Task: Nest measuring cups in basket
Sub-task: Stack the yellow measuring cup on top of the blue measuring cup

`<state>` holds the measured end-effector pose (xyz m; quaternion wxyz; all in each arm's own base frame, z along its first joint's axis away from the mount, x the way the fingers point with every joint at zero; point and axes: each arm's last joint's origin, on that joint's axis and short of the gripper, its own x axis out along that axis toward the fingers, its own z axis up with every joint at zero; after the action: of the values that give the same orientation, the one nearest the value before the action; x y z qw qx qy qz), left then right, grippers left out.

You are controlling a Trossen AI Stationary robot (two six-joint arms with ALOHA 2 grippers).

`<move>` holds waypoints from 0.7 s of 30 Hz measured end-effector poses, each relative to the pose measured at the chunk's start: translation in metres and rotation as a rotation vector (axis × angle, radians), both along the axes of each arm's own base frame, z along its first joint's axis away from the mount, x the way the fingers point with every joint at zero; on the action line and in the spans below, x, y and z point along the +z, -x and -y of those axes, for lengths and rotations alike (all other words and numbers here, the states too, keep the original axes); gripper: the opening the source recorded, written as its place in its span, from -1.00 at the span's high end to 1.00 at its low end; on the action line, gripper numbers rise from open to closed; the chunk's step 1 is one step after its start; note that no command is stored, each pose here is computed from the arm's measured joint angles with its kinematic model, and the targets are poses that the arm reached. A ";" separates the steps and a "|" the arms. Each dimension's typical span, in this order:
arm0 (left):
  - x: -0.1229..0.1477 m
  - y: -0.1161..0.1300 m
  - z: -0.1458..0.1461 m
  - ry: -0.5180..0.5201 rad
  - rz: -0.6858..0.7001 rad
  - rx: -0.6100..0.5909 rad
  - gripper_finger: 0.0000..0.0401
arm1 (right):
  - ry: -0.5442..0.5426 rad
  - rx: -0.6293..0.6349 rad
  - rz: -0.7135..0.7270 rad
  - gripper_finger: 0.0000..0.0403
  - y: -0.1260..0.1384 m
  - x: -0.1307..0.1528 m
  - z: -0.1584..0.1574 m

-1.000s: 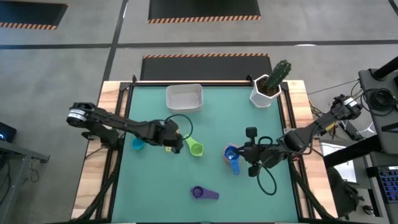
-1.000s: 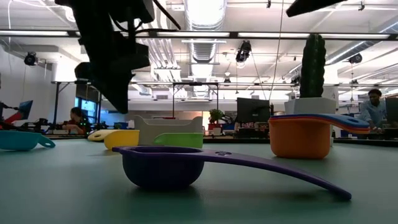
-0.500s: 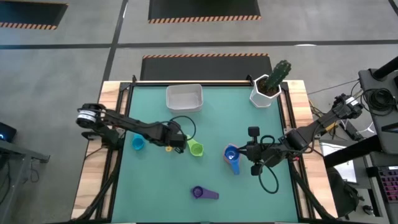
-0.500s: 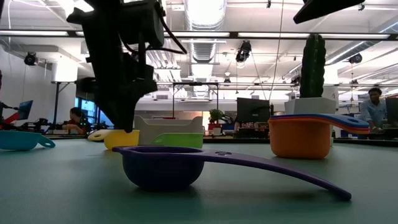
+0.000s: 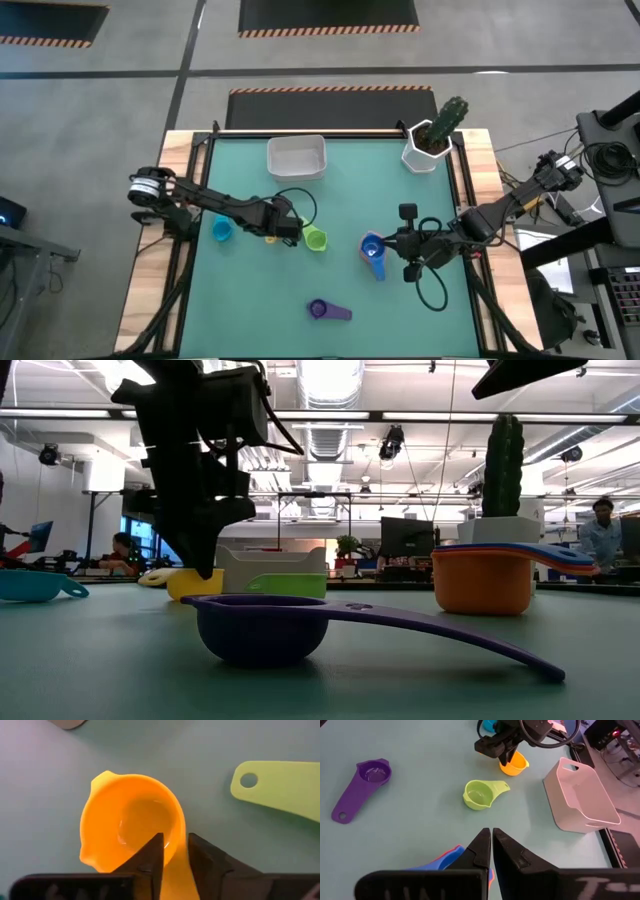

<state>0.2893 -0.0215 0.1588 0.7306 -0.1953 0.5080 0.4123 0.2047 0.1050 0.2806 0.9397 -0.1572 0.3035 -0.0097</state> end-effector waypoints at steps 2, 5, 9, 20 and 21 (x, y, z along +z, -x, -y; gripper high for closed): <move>0.000 0.000 0.000 0.000 0.001 0.000 0.80 | 0.001 0.000 -0.002 0.96 0.000 -0.001 0.000; 0.000 0.000 0.000 -0.001 0.005 0.001 0.95 | 0.001 -0.002 -0.005 0.96 0.000 -0.002 0.000; 0.001 -0.001 0.000 -0.004 0.015 0.008 0.96 | 0.002 -0.001 -0.006 0.96 0.000 -0.002 0.000; 0.045 -0.028 0.014 0.011 0.149 -0.002 1.00 | 0.033 0.037 0.030 0.96 0.009 0.010 0.005; 0.053 -0.032 0.017 0.015 0.175 -0.008 1.00 | 0.033 0.037 0.034 0.96 0.010 0.012 0.006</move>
<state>0.3214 -0.0382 0.2118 0.7725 -0.2340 0.4461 0.3867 0.1943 0.0988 0.2921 0.9420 -0.1782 0.2845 0.0002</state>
